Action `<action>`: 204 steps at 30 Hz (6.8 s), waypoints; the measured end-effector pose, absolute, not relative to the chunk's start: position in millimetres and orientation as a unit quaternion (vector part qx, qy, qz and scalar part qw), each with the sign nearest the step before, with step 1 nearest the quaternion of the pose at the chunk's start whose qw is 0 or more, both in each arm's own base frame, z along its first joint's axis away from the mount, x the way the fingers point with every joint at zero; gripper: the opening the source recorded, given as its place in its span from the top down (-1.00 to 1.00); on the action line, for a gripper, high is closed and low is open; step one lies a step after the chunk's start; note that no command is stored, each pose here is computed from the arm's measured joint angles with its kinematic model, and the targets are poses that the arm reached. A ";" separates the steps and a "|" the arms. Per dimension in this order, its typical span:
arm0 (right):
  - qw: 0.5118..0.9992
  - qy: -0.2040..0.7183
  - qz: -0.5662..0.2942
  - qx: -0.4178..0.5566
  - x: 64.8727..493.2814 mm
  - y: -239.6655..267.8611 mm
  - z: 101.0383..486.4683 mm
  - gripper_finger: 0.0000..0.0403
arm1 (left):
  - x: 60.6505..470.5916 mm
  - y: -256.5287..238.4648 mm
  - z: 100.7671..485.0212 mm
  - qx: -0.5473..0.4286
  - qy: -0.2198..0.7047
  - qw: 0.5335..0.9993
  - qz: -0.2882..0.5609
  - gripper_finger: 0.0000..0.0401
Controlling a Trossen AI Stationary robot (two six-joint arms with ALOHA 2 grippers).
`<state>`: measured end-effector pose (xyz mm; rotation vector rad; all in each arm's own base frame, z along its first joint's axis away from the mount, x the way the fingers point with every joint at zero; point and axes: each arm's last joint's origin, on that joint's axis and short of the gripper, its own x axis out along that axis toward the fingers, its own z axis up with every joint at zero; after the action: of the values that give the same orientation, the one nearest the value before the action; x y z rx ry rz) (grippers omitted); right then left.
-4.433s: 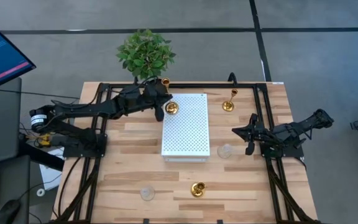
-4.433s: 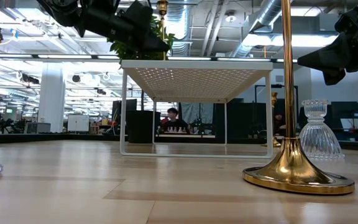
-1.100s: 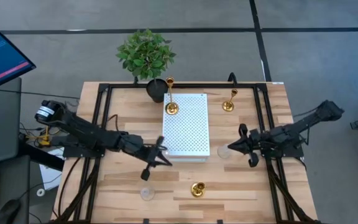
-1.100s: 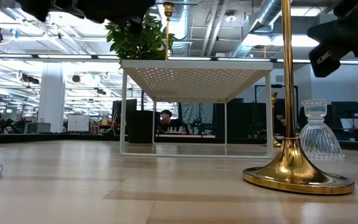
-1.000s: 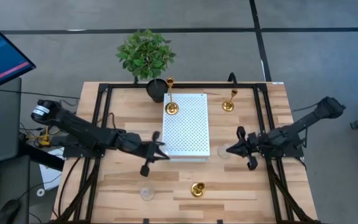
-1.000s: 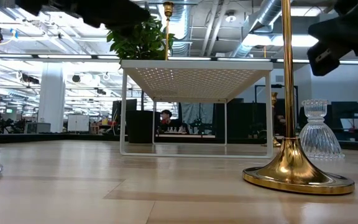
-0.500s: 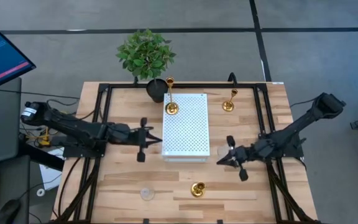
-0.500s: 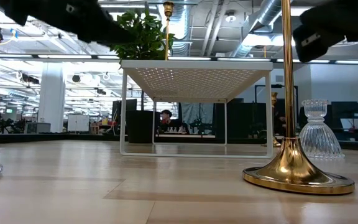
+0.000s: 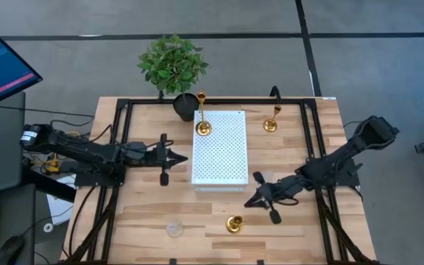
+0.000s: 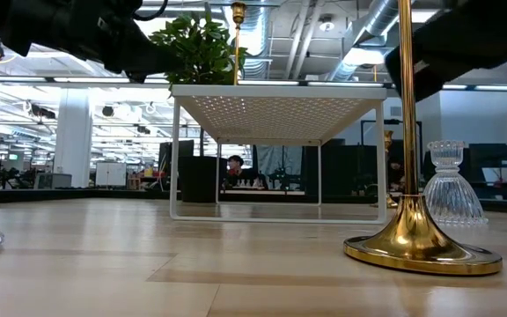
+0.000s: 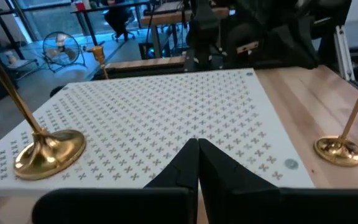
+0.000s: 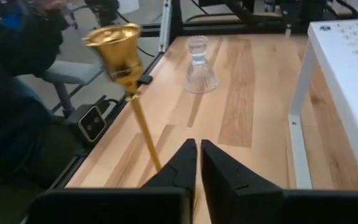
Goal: Pick & Place candle stick holders
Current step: Put the bottom gold candle holder on the shelf
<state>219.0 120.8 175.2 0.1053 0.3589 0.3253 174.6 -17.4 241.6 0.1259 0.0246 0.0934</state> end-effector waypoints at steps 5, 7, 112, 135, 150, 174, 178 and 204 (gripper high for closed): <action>0.961 0.201 0.178 0.061 233.4 130.8 169.1 0.62 | 174.7 -17.4 241.7 0.063 0.012 0.997 0.047 0.97; 0.954 0.212 0.199 0.071 236.3 135.7 166.8 0.48 | 174.7 -17.4 241.7 0.062 0.012 0.997 0.047 0.97; 0.953 0.229 0.172 0.103 284.2 196.1 150.4 0.29 | 174.7 -17.4 239.9 0.038 0.020 0.998 0.046 0.97; 0.950 0.245 0.159 0.109 280.7 188.7 162.9 0.97 | 174.7 -17.4 239.9 0.040 0.020 0.998 0.046 0.97; 0.974 0.176 0.115 0.089 264.1 126.7 248.3 0.99 | 174.7 -17.4 239.9 0.040 0.020 0.998 0.046 0.97; 0.978 0.206 -0.030 0.026 307.7 -71.5 324.2 1.00 | 174.1 -16.4 240.4 0.064 0.019 0.996 0.063 0.97; 0.978 0.204 -0.022 0.043 316.1 -93.6 311.9 1.00 | 174.1 -16.3 240.2 0.064 0.020 0.996 0.063 0.97; 0.979 0.187 -0.082 0.021 318.8 -128.7 303.9 1.00 | 174.1 -16.3 240.3 0.064 0.020 0.996 0.063 0.97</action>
<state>318.8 -128.7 303.9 0.0414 0.3763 -0.1658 174.1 -16.3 240.3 0.1288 0.0392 0.1269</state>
